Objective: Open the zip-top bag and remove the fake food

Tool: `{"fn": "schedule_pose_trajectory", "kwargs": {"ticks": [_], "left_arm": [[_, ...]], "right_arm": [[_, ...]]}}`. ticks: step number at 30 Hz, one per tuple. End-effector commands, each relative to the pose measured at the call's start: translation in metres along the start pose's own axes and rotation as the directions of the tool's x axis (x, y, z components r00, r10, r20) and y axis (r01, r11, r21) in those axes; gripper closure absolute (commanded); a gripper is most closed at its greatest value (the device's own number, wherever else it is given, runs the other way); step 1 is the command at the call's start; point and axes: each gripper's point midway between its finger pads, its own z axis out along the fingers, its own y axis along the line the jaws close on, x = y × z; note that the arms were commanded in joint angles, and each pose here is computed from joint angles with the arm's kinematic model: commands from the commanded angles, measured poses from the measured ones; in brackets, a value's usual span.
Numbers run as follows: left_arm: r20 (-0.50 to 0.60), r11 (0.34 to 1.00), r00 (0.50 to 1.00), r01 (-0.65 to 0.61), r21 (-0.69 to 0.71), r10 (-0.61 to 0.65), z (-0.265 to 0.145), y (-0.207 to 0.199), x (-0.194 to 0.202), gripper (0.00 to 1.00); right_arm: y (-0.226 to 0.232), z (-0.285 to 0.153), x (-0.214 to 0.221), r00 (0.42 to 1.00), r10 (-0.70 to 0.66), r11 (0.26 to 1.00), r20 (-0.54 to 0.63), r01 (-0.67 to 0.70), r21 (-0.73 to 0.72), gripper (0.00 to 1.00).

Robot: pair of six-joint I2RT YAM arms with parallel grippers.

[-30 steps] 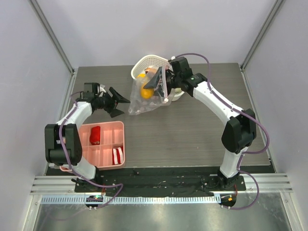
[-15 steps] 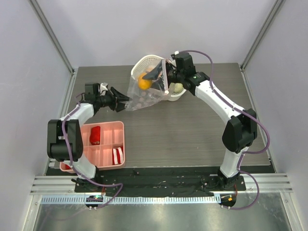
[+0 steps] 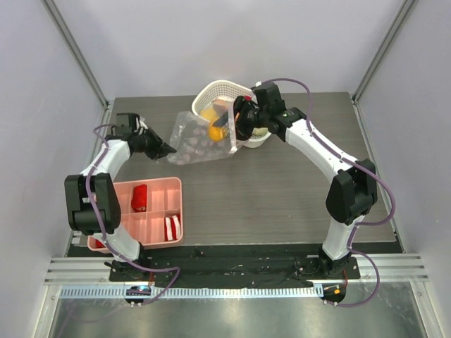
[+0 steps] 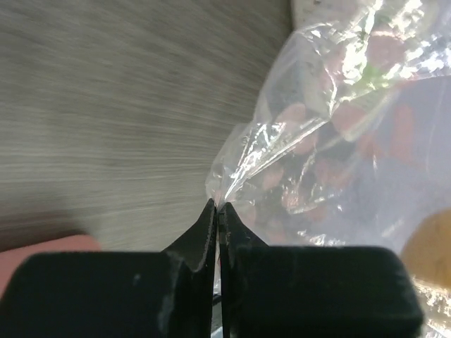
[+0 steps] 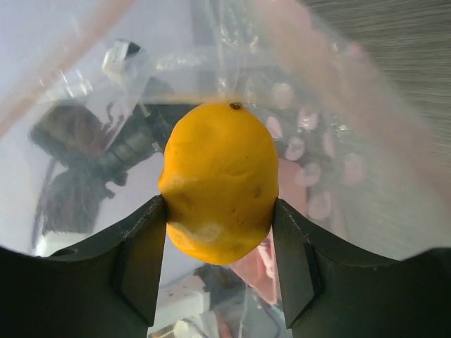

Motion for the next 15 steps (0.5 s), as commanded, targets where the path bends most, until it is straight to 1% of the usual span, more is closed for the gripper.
{"fn": "schedule_pose_trajectory", "kwargs": {"ticks": [1, 3, 6, 9, 10, 12, 13, 15], "left_arm": [[-0.004, 0.972, 0.998, -0.055, -0.227, 0.055, -0.011, 0.053, -0.001, 1.00], [-0.005, 0.960, 0.998, -0.060, -0.274, 0.061, -0.010, 0.064, -0.003, 1.00], [-0.036, 0.947, 0.997, -0.070, -0.314, 0.061, -0.007, 0.077, -0.001, 1.00], [-0.054, 0.936, 0.996, -0.083, -0.343, 0.069, -0.005, 0.084, -0.002, 0.99], [-0.044, 0.930, 0.995, -0.095, -0.354, 0.085, -0.009, 0.083, -0.004, 0.87], [-0.012, 0.911, 0.990, -0.134, -0.390, 0.140, -0.020, 0.082, -0.012, 0.71], [0.018, 0.908, 0.985, -0.153, -0.390, 0.173, -0.030, 0.074, -0.016, 0.58], [0.039, 0.890, 0.977, -0.173, -0.423, 0.209, -0.045, 0.071, -0.020, 0.50]], "right_arm": [[0.018, -0.028, -0.007, 0.993, -0.111, 0.994, 0.051, 0.111, 0.009, 0.99], [0.015, -0.029, -0.010, 0.988, -0.143, 0.989, 0.064, 0.141, 0.030, 0.99], [0.009, -0.030, -0.013, 0.981, -0.180, 0.982, 0.073, 0.175, 0.066, 0.99], [0.003, -0.029, -0.011, 0.982, -0.177, 0.982, 0.057, 0.173, 0.080, 0.99], [0.002, -0.029, -0.009, 0.983, -0.177, 0.981, 0.053, 0.172, 0.084, 0.99], [-0.004, -0.029, -0.010, 0.982, -0.178, 0.980, 0.057, 0.172, 0.103, 0.99], [-0.007, -0.031, -0.008, 0.982, -0.180, 0.978, 0.053, 0.172, 0.119, 0.99], [-0.012, -0.034, -0.014, 0.978, -0.195, 0.971, 0.076, 0.181, 0.157, 0.99]]}}
